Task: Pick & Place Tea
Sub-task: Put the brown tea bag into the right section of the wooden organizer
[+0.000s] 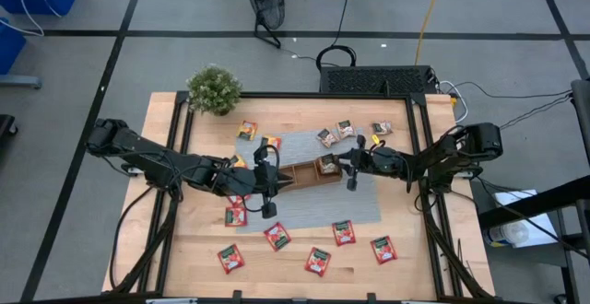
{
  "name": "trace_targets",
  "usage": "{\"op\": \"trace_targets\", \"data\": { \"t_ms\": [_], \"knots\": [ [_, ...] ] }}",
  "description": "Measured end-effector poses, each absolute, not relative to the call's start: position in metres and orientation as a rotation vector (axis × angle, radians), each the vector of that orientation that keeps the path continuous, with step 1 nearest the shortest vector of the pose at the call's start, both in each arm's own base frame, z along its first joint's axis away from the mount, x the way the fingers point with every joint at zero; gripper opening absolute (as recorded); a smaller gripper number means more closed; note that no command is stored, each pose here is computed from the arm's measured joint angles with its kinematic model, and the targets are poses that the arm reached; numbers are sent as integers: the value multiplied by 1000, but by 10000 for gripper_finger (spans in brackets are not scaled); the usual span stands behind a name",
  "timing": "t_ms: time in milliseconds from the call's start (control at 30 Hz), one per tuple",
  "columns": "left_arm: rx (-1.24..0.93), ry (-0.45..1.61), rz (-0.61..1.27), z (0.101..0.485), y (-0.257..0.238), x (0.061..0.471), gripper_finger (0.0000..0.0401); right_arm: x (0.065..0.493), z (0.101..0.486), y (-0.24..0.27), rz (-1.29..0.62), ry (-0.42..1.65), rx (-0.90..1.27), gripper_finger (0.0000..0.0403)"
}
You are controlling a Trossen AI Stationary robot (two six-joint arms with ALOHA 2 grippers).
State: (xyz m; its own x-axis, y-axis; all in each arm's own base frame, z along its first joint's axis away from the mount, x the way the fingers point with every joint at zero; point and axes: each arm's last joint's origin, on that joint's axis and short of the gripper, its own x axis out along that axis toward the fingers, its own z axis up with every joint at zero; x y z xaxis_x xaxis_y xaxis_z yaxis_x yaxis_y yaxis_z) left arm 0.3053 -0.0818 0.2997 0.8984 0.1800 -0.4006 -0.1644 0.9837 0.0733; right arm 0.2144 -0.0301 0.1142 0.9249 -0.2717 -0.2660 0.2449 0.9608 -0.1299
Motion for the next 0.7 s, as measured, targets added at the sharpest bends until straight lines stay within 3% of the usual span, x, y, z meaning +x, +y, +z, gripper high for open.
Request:
{"op": "trace_targets", "data": {
  "t_ms": [367, 567, 700],
  "knots": [
    [38, 419, 178, 300, -82, 305, 47, 215, 116, -30, -268, 265, -108, 134],
    [38, 420, 178, 300, -82, 305, 47, 211, 116, -35, -464, 304, -128, 131],
    [36, 414, 177, 300, -82, 306, 47, 203, 111, -43, -553, 475, -129, 131]
  ]
}}
